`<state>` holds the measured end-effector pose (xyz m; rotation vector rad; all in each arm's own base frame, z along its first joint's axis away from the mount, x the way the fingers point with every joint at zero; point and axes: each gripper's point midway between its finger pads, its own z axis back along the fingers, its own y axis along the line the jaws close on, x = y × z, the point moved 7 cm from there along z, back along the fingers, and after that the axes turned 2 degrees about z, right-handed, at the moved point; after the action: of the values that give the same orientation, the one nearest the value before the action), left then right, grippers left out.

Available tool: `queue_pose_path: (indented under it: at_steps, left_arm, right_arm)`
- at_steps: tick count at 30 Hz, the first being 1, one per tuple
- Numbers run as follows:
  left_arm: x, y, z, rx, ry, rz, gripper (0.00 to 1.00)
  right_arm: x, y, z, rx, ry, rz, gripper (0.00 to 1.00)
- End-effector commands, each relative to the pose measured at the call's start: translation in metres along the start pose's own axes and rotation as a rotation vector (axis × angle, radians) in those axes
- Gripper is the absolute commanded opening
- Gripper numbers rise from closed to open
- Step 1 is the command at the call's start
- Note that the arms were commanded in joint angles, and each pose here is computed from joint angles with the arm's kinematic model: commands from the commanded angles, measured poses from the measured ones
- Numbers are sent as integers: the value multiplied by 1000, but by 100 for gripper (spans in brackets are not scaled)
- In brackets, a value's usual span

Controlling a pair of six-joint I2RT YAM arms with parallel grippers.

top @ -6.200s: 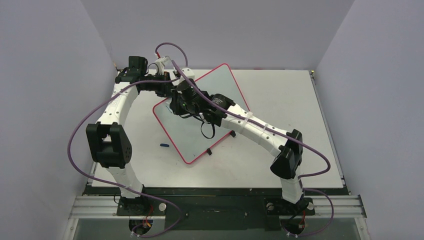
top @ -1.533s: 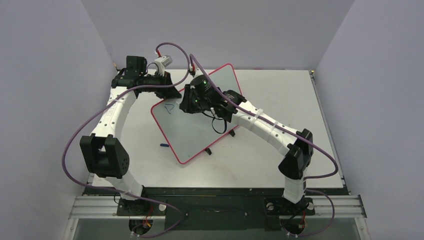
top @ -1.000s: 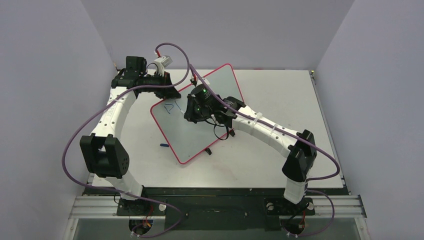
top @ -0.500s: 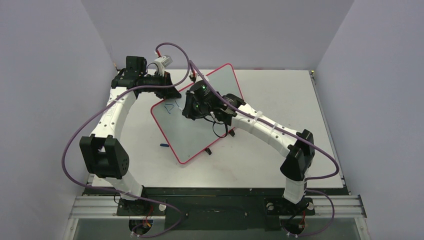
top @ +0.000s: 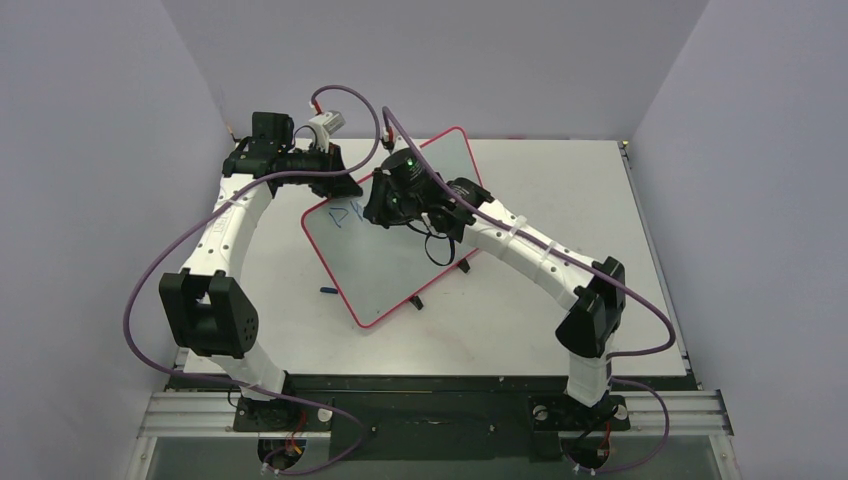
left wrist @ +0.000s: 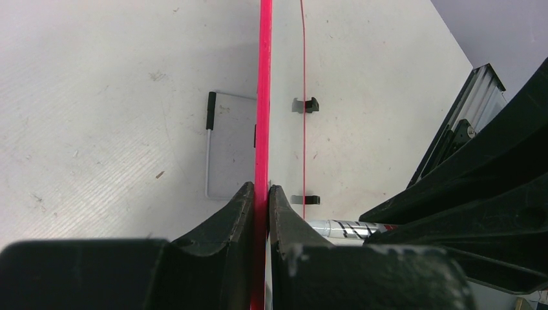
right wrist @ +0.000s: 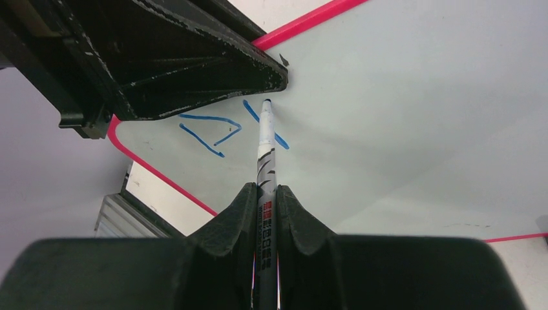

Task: Write a sentence on the whiteboard

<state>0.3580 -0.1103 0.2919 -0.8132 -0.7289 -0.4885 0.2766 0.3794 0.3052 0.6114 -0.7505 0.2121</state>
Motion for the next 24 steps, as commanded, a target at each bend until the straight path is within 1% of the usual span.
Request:
queue_pose_path:
  at_steps: [1,7,15,21,24]
  left_arm:
    - [31,-24,21,-14,-127,-184,0]
    - [31,-23,21,-4,-129,-186,0]
    - [31,-24,22,4,-131,-189,0]
    - [33,-26,25,8,-140,-199,0]
    - [34,-29,27,12,-150,-209,0]
  right_arm:
    - [17,-3,-8,-13,-58,-13,0]
    - [19,-5,-4,-12,-60,-12,0]
    - [21,-4,19,27,-96,8,0]
    - [17,-12,38,20,-129,27,0]
    - [10,-21,40,2,-122,41,0]
